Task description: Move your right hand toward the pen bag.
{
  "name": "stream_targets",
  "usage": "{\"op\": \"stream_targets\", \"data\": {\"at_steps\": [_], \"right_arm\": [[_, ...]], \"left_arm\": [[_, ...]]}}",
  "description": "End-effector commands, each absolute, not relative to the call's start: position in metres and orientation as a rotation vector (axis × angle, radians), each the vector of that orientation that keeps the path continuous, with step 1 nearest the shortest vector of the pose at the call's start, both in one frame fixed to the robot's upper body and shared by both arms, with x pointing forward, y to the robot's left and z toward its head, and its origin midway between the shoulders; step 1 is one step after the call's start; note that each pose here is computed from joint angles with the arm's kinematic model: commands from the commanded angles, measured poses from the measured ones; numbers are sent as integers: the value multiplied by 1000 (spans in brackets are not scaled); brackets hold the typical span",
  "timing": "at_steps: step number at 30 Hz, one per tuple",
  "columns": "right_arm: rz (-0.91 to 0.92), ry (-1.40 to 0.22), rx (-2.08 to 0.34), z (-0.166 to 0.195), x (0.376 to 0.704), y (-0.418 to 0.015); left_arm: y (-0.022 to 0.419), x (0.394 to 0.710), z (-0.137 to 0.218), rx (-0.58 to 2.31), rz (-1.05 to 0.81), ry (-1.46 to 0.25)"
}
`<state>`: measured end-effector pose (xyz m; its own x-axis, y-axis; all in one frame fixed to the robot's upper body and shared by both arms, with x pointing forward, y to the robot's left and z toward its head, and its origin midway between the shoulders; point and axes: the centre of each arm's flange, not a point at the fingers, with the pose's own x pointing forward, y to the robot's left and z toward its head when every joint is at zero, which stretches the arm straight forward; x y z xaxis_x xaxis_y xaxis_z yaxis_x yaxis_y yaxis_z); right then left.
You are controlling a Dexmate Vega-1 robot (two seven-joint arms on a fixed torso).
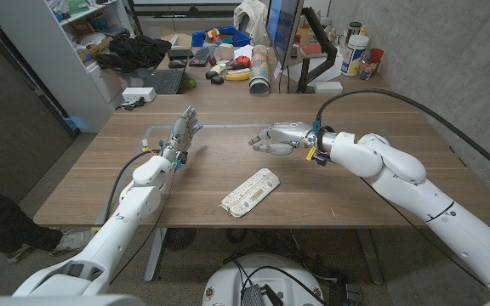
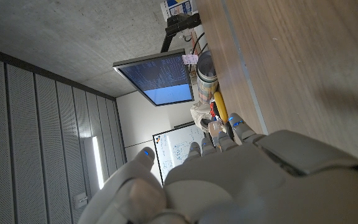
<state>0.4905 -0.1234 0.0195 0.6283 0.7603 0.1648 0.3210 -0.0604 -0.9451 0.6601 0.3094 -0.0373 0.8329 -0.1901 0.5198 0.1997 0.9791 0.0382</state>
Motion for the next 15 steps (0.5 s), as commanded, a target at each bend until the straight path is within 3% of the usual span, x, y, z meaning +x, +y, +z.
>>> {"op": "stream_targets", "data": {"at_steps": [1,15], "right_arm": [[480,-890,-1667,11,492,-118],[502,-881,-1676,5,493,-115]], "left_arm": [[309,660,-39,-16,-204,-544],[309,658,-39,-16,-201,-545]]}}
